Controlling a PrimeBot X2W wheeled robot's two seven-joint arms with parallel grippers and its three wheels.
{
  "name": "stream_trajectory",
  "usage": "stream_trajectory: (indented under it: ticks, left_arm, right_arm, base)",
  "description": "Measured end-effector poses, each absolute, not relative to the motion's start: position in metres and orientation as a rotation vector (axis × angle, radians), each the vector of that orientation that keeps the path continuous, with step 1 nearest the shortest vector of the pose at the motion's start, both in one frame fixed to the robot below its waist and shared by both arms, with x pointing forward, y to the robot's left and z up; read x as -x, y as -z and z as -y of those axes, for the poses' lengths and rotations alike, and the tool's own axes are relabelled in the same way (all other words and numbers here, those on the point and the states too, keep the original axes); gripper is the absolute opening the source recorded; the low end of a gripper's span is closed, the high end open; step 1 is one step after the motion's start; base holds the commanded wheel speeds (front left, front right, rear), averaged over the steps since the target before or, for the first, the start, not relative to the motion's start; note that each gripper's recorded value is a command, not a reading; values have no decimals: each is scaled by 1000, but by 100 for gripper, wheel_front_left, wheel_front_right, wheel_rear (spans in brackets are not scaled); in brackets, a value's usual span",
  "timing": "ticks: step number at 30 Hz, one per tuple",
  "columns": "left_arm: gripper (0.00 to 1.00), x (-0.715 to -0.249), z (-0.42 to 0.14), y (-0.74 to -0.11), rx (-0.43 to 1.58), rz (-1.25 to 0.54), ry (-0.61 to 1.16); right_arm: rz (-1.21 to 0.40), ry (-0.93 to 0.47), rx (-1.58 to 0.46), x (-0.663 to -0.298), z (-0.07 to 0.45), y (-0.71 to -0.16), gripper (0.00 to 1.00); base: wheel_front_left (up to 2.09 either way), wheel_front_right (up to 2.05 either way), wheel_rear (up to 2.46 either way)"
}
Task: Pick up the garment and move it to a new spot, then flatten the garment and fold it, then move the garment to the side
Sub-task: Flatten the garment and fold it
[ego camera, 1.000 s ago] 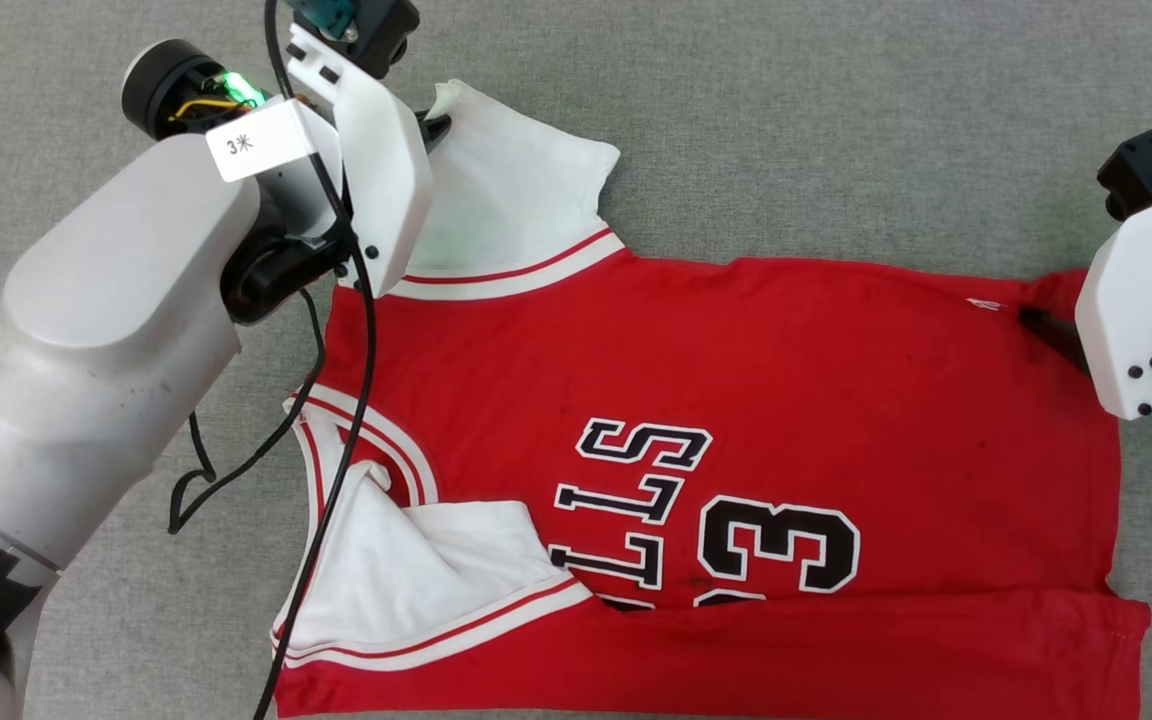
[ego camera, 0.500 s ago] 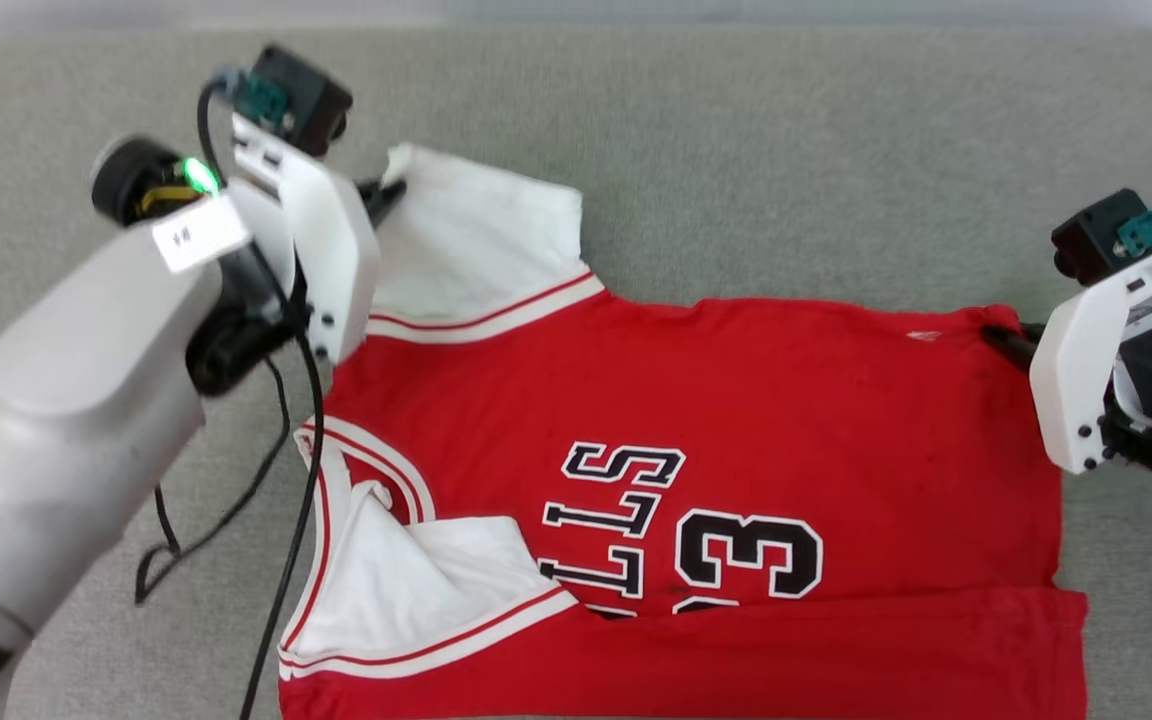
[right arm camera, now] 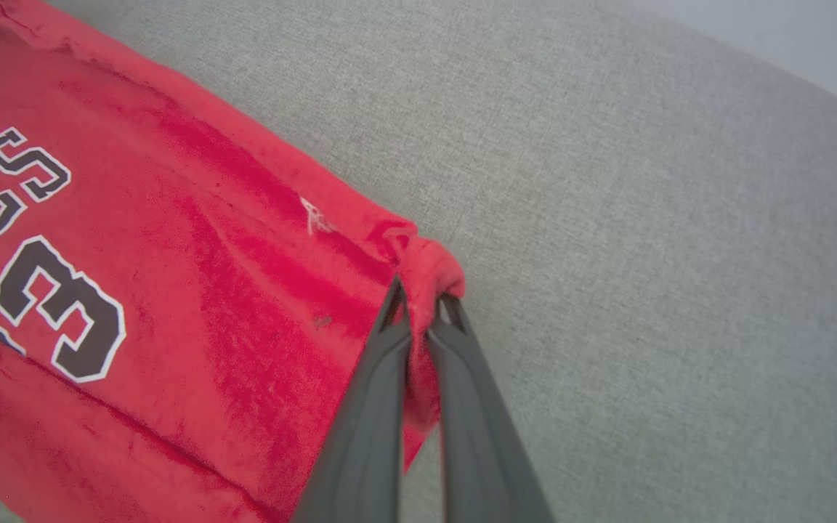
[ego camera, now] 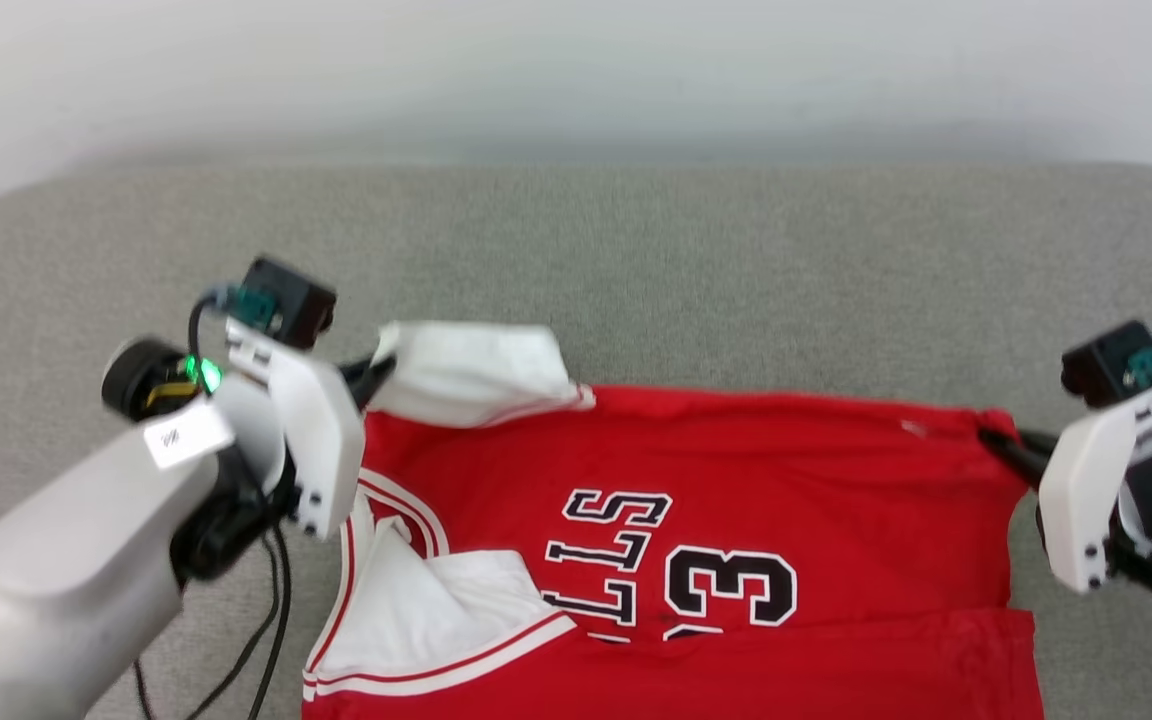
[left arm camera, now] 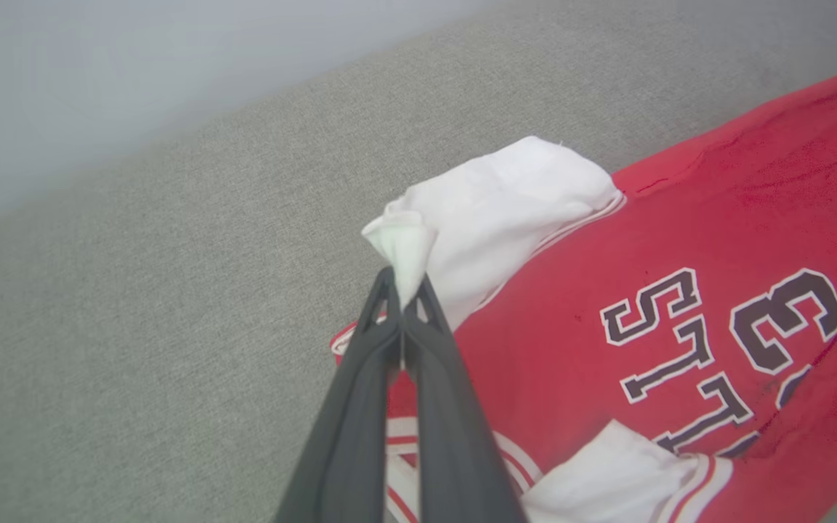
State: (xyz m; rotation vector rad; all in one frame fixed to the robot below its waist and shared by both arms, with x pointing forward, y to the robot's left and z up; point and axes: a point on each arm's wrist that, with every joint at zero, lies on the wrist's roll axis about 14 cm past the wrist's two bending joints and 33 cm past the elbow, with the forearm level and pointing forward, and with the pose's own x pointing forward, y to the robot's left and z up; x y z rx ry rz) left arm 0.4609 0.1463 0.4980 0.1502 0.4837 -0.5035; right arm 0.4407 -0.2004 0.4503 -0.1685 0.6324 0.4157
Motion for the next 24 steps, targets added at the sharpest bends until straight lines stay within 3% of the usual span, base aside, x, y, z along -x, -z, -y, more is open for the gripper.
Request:
stream_trajectory:
  ticks: [12,24]
  left_arm:
    - [0,-369,-168,-469,-91,-569,441]
    - [0,-312,-180,-418,-22,-724,377]
  right_arm:
    - [-643,-432,98,-372,201,-438,0]
    - [-794,-428,-6,-314,194,-388,0]
  base:
    - [0,0,0]
    - [0,0,0]
